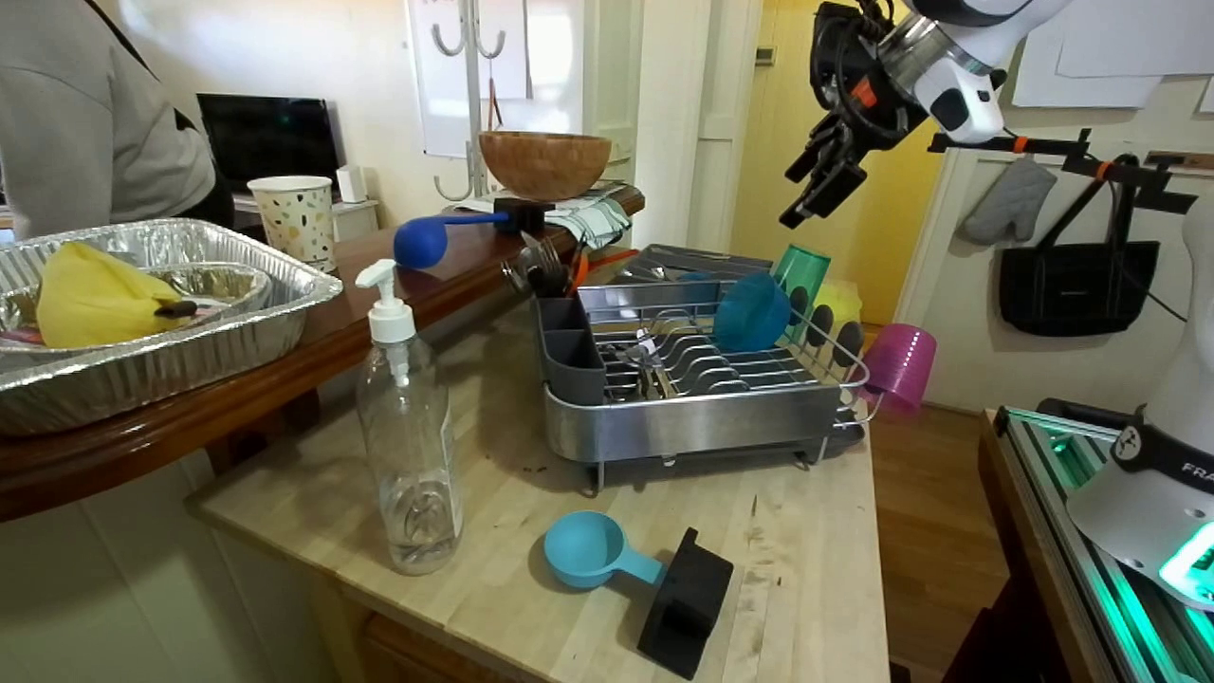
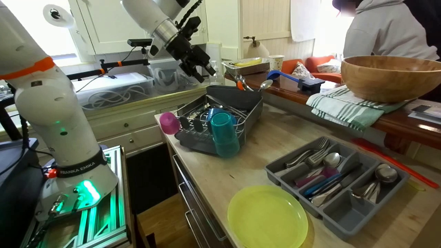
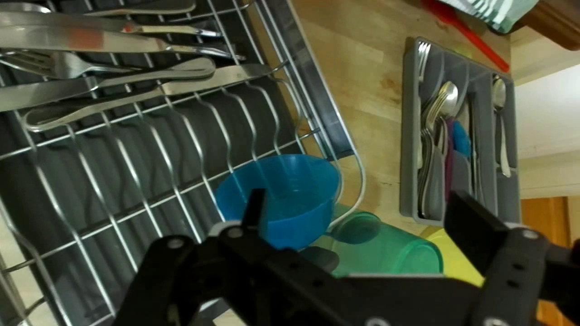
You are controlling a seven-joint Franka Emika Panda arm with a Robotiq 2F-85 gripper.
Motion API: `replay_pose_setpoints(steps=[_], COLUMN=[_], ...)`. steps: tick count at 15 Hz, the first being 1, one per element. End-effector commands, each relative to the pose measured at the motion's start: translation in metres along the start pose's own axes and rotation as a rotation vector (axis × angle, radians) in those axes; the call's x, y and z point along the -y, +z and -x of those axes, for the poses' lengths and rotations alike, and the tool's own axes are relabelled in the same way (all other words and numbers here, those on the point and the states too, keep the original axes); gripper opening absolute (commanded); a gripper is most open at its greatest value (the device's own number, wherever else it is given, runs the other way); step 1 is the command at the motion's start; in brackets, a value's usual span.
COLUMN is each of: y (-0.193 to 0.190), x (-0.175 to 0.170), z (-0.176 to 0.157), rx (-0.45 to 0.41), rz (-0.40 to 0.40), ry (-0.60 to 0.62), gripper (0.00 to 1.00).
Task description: Turn the left rack to the right
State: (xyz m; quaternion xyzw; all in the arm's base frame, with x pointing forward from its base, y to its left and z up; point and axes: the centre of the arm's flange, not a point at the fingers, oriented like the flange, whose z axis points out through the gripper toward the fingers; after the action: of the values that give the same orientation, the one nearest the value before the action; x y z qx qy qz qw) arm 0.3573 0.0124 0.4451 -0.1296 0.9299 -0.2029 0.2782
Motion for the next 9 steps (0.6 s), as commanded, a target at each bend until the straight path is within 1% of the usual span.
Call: replay_pose_setpoints(steps=[1, 2, 4, 5, 8, 9], y=[0.010, 0.016, 0.030, 0.038, 0.064, 0.075], x=[0.044, 0.054, 0.074, 0.083, 0.098, 0.095], z=[0.009, 0.009, 0.012, 0.015, 0.018, 0.017], rx=[0.006, 0.007, 0.019, 0.035, 0.087, 0.100], rz=[0.006, 0.013, 0.057, 0.096, 0.176, 0.192], ry=[0.029, 0.035, 0.027, 0.018, 0.009, 0.009], gripper=[1.00, 1.00, 1.00, 1.00, 1.00, 1.00])
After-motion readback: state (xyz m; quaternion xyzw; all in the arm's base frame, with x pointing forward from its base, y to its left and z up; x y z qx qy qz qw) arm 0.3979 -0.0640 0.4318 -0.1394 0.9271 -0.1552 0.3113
